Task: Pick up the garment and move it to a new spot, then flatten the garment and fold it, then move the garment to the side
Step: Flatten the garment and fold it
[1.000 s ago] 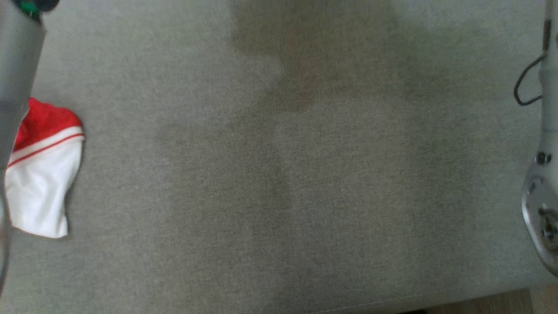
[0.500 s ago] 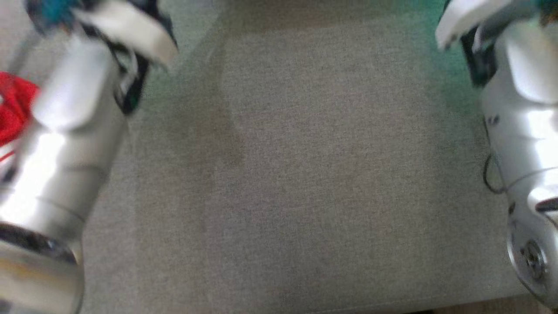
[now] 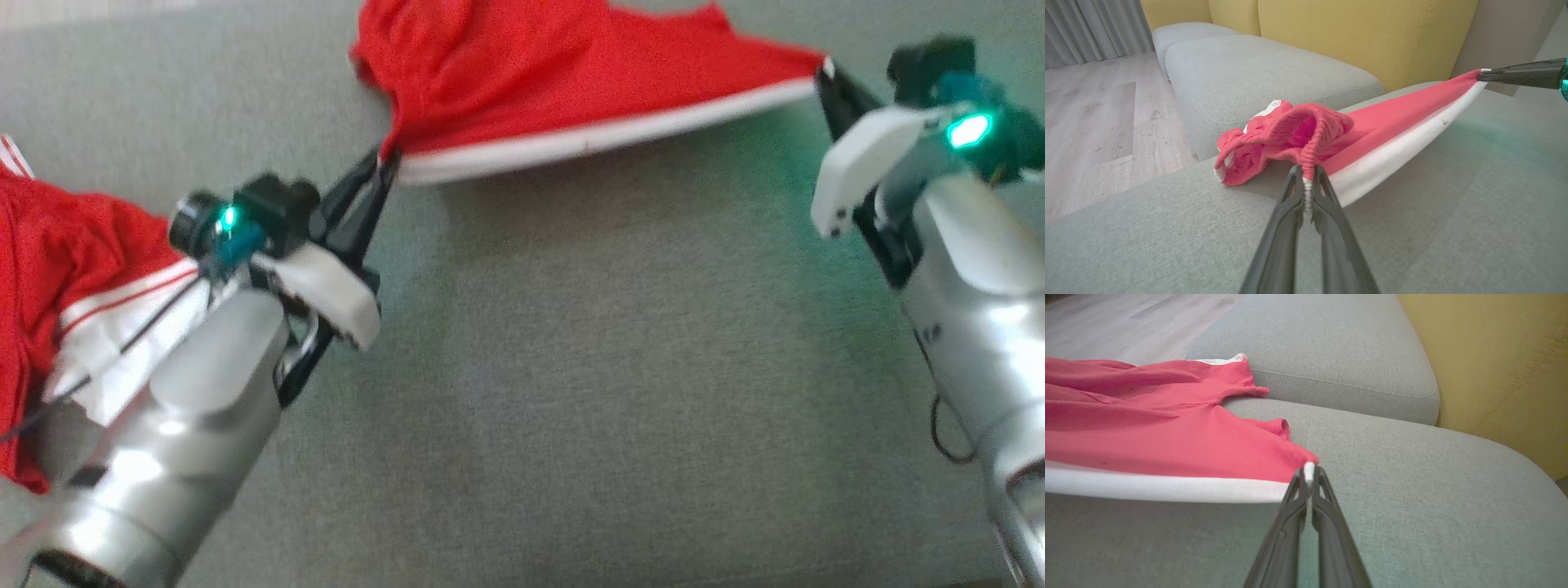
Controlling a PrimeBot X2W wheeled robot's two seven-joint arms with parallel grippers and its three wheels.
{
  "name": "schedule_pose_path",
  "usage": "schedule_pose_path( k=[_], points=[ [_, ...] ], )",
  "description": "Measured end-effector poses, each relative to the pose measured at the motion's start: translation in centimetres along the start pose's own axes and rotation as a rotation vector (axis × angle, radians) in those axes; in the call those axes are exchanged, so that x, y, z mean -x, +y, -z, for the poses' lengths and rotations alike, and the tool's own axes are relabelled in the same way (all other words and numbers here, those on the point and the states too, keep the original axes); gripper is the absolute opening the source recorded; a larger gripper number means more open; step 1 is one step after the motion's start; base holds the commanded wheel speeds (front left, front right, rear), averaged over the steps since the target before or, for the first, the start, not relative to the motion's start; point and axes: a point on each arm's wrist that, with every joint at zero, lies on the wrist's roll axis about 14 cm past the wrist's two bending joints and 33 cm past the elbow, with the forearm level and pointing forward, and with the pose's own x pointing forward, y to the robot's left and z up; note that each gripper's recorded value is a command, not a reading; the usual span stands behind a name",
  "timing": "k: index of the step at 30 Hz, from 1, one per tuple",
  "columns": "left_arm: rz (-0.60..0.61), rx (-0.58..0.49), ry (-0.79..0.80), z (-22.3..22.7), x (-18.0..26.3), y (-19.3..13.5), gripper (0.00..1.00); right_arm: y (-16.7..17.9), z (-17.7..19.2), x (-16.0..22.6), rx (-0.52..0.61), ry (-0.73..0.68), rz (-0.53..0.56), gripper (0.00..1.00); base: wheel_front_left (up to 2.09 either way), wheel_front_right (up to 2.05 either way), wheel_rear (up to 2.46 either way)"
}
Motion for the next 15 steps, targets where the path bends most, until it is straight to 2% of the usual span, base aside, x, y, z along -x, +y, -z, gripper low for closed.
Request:
schedule_pose_path(
  k=[15],
  points=[
    [0.044, 0.022, -0.08, -1.5, 6.7, -7.4, 0.0, -1.3, 3.2, 10.7, -0.092, 0.073, -0.059, 0.0, 0.0, 0.0, 0.0]
  ],
)
